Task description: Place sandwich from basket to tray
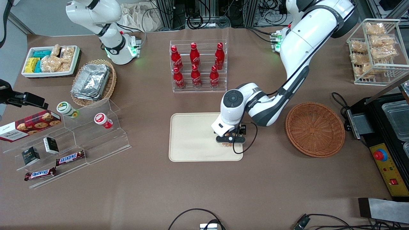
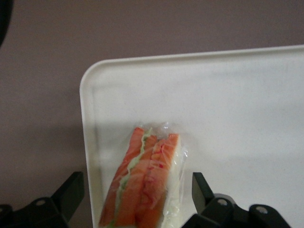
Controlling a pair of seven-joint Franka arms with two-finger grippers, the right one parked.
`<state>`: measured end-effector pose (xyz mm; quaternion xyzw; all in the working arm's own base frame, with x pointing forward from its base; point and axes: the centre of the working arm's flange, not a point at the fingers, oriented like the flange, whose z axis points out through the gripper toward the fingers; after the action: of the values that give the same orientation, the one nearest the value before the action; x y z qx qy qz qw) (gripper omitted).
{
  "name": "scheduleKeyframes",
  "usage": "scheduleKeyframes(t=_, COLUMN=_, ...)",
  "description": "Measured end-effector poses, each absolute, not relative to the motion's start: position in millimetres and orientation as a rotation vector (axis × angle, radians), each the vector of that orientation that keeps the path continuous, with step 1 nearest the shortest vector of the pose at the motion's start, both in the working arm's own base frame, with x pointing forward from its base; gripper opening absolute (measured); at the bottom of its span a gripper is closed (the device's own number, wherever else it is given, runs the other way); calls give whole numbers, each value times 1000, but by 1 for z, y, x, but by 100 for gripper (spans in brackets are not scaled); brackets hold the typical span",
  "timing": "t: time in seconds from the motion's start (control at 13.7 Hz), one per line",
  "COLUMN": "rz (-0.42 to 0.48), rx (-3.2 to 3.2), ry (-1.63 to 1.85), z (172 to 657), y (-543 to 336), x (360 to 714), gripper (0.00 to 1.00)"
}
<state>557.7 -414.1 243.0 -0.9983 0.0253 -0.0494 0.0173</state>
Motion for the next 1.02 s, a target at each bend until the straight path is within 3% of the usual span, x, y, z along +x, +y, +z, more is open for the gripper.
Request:
scheduleKeyframes(t=0.44, rz=-208, rx=-3107, ry=-98, z=311, y=-394, x=602, gripper=100)
scheduleKeyframes(t=1.02, rz=-275, rx=-3038, ry=-349, z=427, y=-327, x=629, gripper=100)
